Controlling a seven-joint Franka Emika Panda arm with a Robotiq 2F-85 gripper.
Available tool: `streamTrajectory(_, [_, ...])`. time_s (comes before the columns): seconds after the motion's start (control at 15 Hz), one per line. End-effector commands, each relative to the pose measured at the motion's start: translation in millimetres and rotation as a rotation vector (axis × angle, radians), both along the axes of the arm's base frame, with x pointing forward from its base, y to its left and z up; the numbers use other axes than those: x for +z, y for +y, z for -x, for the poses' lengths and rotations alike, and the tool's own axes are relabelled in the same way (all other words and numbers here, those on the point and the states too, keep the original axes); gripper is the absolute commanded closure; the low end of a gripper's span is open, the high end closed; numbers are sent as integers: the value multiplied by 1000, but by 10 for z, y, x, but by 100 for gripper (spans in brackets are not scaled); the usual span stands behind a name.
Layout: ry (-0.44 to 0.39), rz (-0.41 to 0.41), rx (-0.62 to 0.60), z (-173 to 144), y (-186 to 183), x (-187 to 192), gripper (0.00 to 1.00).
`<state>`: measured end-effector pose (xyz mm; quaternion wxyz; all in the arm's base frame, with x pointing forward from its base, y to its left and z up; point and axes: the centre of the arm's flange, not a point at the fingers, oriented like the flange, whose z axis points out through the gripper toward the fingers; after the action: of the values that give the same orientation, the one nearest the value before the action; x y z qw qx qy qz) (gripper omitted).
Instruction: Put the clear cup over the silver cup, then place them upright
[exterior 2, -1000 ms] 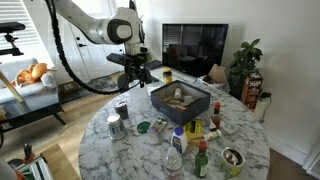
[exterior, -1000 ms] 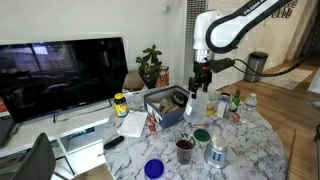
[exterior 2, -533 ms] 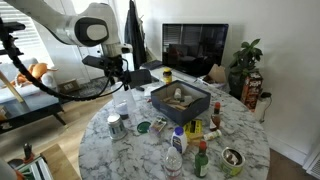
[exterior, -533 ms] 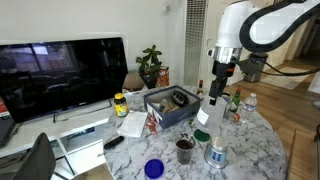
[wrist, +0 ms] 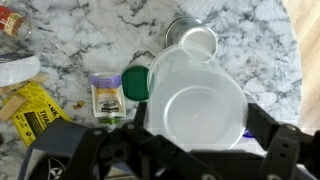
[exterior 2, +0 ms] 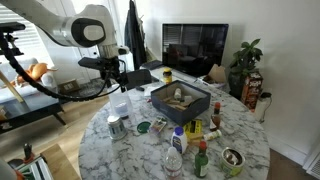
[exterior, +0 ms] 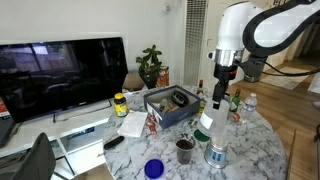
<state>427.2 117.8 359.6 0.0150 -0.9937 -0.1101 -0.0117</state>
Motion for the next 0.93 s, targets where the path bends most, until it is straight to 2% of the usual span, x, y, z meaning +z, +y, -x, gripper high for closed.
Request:
streamTrajectory(0.0, [75,38,89,-14,211,-90,29])
streamTrajectory(0.27, [125,71,133,24,335,-210,29])
streamTrajectory(0.73, [199,118,146,-55,474,-883,29])
streamTrajectory(0.87, [216,160,125,-107,457,-1064,29])
